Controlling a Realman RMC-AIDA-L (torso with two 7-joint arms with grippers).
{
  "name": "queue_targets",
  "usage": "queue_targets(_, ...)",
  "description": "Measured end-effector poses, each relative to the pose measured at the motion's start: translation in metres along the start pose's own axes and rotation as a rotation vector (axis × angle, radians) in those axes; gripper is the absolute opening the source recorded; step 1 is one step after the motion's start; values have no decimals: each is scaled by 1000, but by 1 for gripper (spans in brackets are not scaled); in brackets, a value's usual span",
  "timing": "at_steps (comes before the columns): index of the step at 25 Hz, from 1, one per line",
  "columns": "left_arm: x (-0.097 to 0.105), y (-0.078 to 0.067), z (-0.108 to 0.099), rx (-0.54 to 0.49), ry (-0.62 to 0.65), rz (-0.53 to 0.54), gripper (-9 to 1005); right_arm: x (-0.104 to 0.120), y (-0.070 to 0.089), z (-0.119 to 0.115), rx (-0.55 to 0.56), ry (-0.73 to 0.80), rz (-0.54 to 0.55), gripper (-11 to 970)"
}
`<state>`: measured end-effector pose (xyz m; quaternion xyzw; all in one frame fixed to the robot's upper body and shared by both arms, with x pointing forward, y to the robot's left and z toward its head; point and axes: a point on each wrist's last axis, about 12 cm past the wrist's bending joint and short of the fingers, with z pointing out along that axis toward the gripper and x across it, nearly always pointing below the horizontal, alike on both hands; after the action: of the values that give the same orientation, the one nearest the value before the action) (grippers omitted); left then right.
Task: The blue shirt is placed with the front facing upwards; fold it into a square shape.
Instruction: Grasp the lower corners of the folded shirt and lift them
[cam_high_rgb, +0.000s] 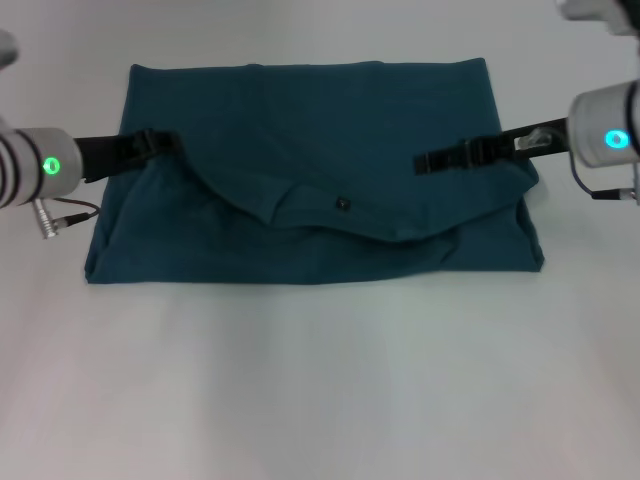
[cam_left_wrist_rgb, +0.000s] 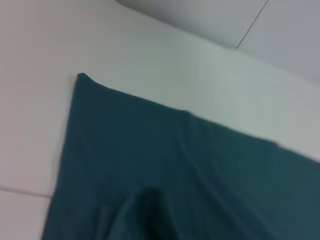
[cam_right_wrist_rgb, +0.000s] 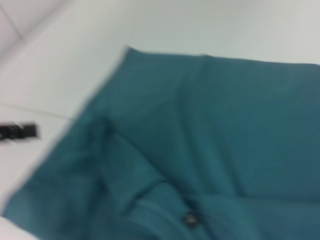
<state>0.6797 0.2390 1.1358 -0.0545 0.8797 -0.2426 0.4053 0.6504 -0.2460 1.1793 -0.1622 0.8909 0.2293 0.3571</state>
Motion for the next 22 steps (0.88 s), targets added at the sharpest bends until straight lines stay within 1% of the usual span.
queue_targets(4, 5, 17, -19, 105, -3, -114, 604, 21, -11, -19, -179, -125, 120, 750)
queue_targets(6, 10, 27, -28, 148, -6, -175, 602, 35, -19, -27, -235, -189, 175, 750)
queue_targets(9, 20, 45, -40, 186, -20, -264, 603, 60, -31, -41, -310, -285, 259, 750)
queue_targets(10, 21, 48, -43, 195, -25, -282, 605, 68, -34, -44, -331, -313, 284, 750)
queue_targets(13, 32, 63, -52, 236, -30, -358, 611, 89, -45, -54, -368, -376, 351, 751)
queue_targets(17, 43, 79, -59, 249, -31, -416, 619, 110, -53, -56, -367, -384, 397, 751)
queue_targets(20, 49, 84, -58, 228, -34, -418, 625, 118, -55, -55, -358, -379, 400, 751)
queue_targets(22, 55, 86, -53, 205, -32, -395, 629, 120, -55, -54, -356, -377, 395, 751)
